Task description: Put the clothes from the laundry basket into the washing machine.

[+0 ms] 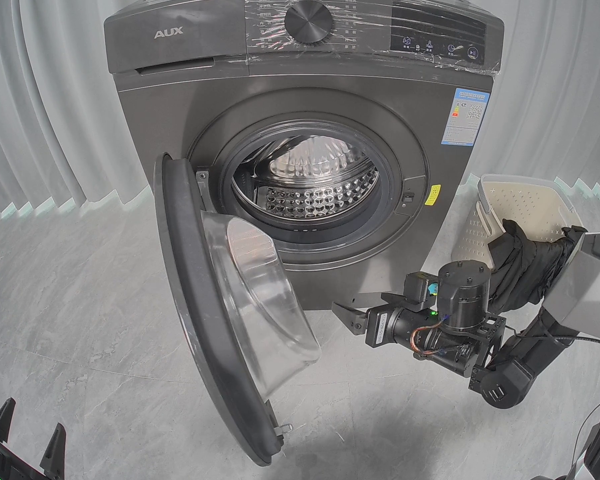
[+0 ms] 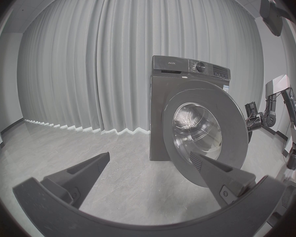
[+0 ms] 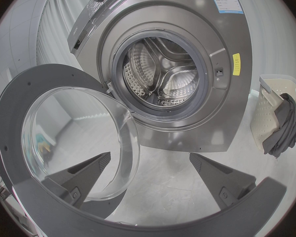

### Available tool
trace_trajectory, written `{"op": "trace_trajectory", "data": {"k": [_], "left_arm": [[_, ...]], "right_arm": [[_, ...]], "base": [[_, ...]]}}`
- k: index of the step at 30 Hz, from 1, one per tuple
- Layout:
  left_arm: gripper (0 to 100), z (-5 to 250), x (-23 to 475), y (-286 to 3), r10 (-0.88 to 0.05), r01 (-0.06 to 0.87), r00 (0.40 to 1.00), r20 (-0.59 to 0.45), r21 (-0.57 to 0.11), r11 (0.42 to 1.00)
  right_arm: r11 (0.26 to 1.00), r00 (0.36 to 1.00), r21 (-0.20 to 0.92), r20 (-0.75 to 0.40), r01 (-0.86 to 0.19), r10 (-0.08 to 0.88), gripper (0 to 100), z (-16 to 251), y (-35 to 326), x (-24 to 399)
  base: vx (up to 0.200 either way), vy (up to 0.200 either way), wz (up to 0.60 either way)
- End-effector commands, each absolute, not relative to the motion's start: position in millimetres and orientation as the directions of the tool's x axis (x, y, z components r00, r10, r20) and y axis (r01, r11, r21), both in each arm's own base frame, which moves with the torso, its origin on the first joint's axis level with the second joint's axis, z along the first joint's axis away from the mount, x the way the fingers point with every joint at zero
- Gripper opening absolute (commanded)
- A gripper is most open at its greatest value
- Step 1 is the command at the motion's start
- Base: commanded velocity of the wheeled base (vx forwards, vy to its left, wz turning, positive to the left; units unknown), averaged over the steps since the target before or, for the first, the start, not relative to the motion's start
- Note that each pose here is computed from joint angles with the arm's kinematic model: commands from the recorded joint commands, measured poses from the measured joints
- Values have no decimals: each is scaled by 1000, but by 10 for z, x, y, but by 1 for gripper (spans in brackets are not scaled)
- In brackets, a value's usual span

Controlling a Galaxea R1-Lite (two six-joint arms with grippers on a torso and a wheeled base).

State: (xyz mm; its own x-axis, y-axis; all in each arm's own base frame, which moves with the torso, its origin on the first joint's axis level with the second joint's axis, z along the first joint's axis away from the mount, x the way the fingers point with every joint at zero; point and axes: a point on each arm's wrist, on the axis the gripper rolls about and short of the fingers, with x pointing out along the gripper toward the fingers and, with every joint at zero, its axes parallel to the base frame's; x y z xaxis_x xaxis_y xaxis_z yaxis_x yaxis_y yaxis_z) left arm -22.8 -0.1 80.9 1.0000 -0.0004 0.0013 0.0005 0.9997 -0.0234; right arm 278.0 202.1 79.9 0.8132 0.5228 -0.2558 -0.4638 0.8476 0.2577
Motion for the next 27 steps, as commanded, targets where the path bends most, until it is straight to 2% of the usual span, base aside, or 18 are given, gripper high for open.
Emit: {"op": "trace_trajectory", "data": {"k": [1,7,18,27], "left_arm": [[100,756,-228,-1,0,0,1000,2,-25,1000],[100,761,-229,-1,0,0,1000,3,-23,1000],[100,756,-228,-1,0,0,1000,2,-21,1000],[100,755,-228,-1,0,0,1000,0,-21,1000]], "right_arm": [[847,812,257,-259,-465,524,100,749,2074,2846],[851,797,248,-304,-463,522,100,527,2205,2967],[817,761,251,-300,-519,575,100,431,2475,2898],[800,764,261,-246,-540,596,100,543,2594,2963]], "base": [[0,0,0],[-200,0,0],[0,0,0],[0,0,0]]}}
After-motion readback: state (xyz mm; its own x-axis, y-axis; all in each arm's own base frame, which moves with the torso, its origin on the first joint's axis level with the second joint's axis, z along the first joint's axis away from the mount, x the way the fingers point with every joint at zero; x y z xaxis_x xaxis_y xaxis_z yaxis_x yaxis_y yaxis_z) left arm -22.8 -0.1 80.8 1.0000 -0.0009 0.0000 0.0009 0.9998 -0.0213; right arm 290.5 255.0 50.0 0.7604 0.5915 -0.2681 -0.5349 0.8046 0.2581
